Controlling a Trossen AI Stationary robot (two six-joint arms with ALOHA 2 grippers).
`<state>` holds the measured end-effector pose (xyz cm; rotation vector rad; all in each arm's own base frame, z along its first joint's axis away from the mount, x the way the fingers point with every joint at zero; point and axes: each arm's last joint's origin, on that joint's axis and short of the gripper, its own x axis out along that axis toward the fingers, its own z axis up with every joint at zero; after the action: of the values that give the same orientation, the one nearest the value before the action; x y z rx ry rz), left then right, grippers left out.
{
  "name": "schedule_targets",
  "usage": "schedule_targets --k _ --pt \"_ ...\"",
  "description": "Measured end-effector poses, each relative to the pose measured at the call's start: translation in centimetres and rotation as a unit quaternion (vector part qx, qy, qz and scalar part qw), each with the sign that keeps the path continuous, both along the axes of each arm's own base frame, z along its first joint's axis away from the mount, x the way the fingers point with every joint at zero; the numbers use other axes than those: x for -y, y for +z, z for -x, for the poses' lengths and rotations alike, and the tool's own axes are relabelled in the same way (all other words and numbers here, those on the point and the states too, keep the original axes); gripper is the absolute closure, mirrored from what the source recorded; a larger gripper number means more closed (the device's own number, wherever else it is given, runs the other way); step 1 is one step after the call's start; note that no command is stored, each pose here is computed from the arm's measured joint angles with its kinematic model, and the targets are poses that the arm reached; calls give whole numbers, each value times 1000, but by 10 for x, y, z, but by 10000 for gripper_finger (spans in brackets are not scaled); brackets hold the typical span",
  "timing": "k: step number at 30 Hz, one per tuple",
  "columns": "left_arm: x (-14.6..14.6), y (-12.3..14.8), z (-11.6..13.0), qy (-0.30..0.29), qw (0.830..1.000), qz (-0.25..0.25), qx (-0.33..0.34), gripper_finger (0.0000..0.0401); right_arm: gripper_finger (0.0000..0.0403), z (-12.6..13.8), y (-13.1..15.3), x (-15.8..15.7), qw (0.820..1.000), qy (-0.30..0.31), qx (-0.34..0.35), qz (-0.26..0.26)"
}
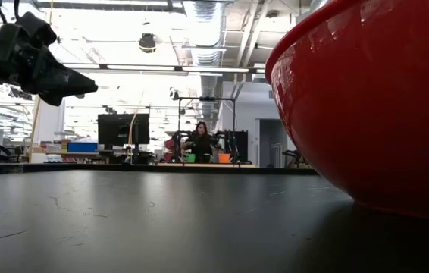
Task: Nest bowls inside each other
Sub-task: Return to Home Position
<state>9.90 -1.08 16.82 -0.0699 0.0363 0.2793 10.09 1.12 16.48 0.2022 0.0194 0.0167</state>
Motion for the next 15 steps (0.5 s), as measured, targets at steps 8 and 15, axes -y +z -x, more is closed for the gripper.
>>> schedule_targets --k 8,15 --pt "0 0 0 0 1000 0 0 314 390 0 -1 0 1000 0 -2 1" --pt "0 0 0 0 1000 0 -1 314 390 0 -1 0 1000 0 -4 2"
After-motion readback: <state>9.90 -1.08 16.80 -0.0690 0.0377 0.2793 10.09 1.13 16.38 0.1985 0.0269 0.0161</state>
